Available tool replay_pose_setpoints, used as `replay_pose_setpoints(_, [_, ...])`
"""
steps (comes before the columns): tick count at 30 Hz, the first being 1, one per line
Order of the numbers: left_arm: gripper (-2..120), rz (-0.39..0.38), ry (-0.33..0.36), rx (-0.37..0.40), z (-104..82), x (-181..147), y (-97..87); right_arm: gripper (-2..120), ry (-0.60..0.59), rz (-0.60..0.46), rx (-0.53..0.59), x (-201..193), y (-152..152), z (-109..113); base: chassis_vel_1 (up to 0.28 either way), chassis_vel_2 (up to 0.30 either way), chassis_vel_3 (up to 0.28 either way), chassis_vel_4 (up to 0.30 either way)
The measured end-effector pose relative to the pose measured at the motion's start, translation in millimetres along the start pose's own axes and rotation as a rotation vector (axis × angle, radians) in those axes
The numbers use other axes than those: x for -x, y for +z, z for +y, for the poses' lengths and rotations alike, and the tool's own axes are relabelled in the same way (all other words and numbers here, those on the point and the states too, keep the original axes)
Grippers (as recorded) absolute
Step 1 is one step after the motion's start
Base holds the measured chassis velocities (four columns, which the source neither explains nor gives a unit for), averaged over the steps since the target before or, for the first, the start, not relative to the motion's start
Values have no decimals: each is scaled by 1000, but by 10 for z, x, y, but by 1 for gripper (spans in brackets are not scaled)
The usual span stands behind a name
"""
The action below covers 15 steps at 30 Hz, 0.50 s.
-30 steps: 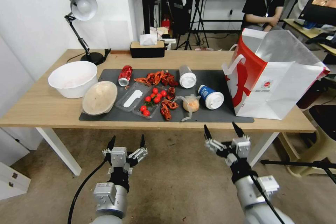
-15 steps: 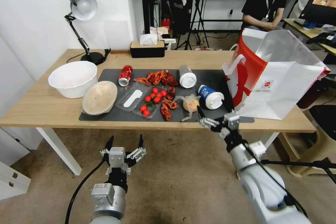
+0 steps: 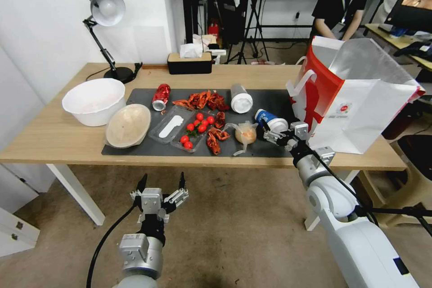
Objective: Pick up the trash from the table and place it into the takeout bag.
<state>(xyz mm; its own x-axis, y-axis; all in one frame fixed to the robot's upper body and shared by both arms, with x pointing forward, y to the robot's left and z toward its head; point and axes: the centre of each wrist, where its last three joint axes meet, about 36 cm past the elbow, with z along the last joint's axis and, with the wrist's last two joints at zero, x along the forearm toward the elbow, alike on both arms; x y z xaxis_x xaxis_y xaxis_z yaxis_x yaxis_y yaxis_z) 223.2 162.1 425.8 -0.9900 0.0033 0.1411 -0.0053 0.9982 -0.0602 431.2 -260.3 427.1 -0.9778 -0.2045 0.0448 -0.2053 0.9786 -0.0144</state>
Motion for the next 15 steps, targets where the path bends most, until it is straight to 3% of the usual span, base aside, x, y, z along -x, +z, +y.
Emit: replay_pose_setpoints(15, [100,2,5,1,0,11,17,100,5,75,24,3,142,-25,0,0,0,0])
